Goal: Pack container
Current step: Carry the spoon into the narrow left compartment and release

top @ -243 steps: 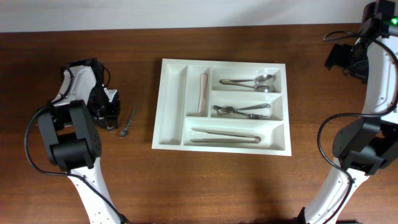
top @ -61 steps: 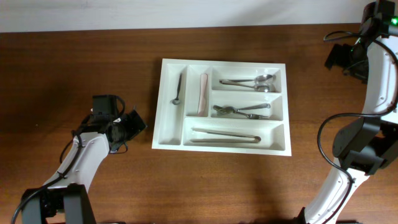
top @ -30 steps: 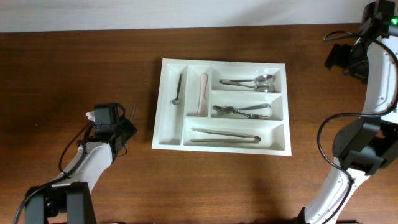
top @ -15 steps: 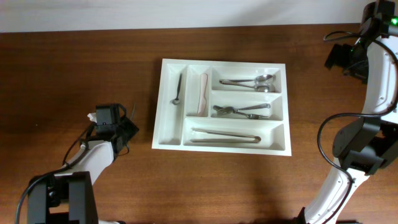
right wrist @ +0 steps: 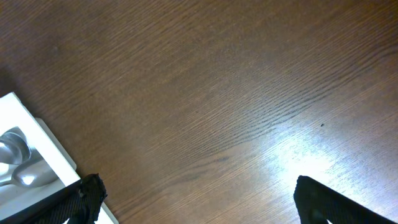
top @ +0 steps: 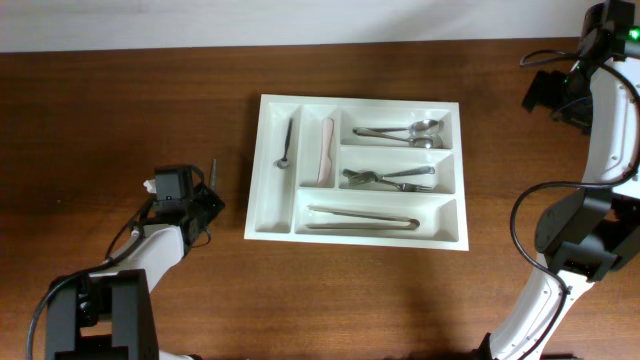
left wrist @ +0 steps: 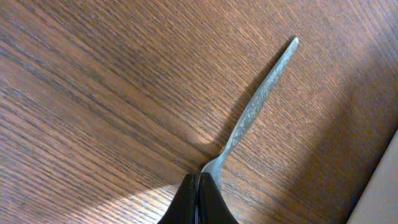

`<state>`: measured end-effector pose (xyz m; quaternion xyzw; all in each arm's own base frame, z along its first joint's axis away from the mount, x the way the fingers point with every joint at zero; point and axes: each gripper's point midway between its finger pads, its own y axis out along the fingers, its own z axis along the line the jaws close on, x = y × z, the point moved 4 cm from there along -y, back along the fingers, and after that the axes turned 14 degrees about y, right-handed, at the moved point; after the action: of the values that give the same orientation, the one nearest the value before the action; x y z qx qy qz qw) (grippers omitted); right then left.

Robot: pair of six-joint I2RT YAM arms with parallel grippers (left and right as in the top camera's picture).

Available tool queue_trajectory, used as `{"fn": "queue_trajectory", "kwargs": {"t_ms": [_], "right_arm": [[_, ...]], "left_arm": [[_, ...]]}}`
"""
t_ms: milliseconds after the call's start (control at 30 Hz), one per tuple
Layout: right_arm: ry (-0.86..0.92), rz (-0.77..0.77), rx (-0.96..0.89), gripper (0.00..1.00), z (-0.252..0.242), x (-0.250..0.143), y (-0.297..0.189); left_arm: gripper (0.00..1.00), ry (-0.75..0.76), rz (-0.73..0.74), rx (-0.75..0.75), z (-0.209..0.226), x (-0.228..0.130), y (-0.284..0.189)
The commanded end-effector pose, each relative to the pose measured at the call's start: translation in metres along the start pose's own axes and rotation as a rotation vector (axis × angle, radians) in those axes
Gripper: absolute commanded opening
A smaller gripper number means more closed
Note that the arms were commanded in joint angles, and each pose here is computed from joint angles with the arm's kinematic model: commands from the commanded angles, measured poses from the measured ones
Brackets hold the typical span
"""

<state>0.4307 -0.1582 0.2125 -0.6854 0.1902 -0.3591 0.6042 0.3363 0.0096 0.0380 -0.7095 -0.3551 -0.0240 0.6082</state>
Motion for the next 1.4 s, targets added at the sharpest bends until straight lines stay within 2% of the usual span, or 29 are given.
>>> {"fn": "queue_trajectory", "kwargs": {"t_ms": [0,300,500,633,767,933,1067,1233,1367], "right_arm": [[-0.006,0.000,-0.017,0.99,0.000,-0.001,0.003],[-0.006,0.000,-0.017,0.99,0.000,-0.001,0.003],[-0.006,0.000,-0.017,0.99,0.000,-0.001,0.003],[-0.006,0.000,-0.017,0.99,0.000,-0.001,0.003],[-0.006,0.000,-0.017,0.99,0.000,-0.001,0.003],[-0.006,0.000,-0.017,0.99,0.000,-0.001,0.003],[-0.006,0.000,-0.017,0.99,0.000,-0.001,0.003],[-0.006,0.000,-0.017,0.99,0.000,-0.001,0.003],[-0.006,0.000,-0.017,0.99,0.000,-0.001,0.003]], "left_arm": [[0.02,0.000,0.041,0.008,0.006,-0.014,0.008],[0.02,0.007,-0.047,-0.074,-0.011,0.009,0.006],[0.02,0.151,-0.144,-0.097,-0.025,0.050,-0.011],[0.02,0.260,-0.209,-0.103,-0.040,0.088,-0.038],[0.02,0.348,-0.205,-0.169,-0.062,0.106,-0.063],[0.02,0.411,-0.188,-0.356,-0.098,0.103,-0.079],[0.02,0.457,-0.153,-0.400,-0.120,0.086,-0.080],[0.02,0.455,-0.156,-0.343,-0.139,0.072,-0.078],[0.02,0.333,-0.159,-0.210,-0.138,0.063,-0.075]]}}
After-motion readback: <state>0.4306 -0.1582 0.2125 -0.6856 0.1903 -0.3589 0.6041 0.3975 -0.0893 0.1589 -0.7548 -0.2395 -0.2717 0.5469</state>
